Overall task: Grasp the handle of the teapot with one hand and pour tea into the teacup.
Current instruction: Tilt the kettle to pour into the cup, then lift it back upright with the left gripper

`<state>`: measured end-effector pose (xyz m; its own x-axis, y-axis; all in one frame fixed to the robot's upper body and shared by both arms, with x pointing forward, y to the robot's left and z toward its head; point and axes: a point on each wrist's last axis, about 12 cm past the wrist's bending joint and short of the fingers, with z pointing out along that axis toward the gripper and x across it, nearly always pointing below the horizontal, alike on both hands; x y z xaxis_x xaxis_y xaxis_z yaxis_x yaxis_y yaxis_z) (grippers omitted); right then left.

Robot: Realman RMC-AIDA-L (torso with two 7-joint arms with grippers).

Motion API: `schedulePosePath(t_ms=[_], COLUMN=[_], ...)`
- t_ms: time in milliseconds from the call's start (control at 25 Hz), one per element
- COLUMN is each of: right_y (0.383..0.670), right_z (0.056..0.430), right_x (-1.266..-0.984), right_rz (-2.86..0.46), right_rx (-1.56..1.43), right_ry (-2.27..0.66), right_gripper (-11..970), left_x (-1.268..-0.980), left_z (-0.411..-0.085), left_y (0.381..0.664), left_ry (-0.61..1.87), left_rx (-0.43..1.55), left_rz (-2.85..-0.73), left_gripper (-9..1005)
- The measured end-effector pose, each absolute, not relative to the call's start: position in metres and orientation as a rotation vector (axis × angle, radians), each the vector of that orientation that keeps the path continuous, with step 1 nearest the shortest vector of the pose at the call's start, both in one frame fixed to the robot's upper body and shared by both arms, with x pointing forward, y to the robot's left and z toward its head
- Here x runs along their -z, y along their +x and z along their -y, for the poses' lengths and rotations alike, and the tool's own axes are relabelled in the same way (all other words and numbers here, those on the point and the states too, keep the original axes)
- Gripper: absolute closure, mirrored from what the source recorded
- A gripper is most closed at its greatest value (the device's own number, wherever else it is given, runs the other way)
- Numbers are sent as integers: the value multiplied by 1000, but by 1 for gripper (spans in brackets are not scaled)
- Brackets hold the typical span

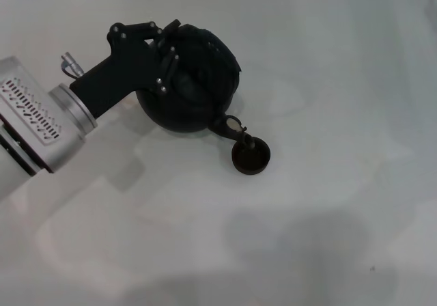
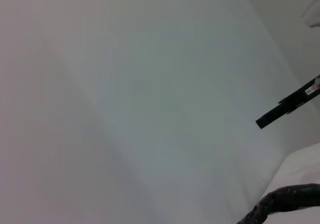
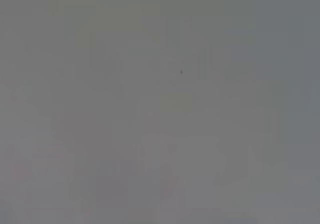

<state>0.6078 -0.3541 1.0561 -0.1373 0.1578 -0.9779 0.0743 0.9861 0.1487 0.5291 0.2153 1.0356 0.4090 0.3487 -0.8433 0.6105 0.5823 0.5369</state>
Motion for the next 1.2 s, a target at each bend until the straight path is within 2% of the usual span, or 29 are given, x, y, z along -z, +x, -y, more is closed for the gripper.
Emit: schedulePosePath(t_ms=[1200], right_y=[608], right_z=[354], right_x=[-1056], right_rz=[-1711], right_rx=[-74], right_ry=[177], right_gripper=[97], left_x=[-1038], left_z=[-208], left_y=[527], left_ry=[1073], left_rx=[87], left_rz=[-1075], left_gripper=[898])
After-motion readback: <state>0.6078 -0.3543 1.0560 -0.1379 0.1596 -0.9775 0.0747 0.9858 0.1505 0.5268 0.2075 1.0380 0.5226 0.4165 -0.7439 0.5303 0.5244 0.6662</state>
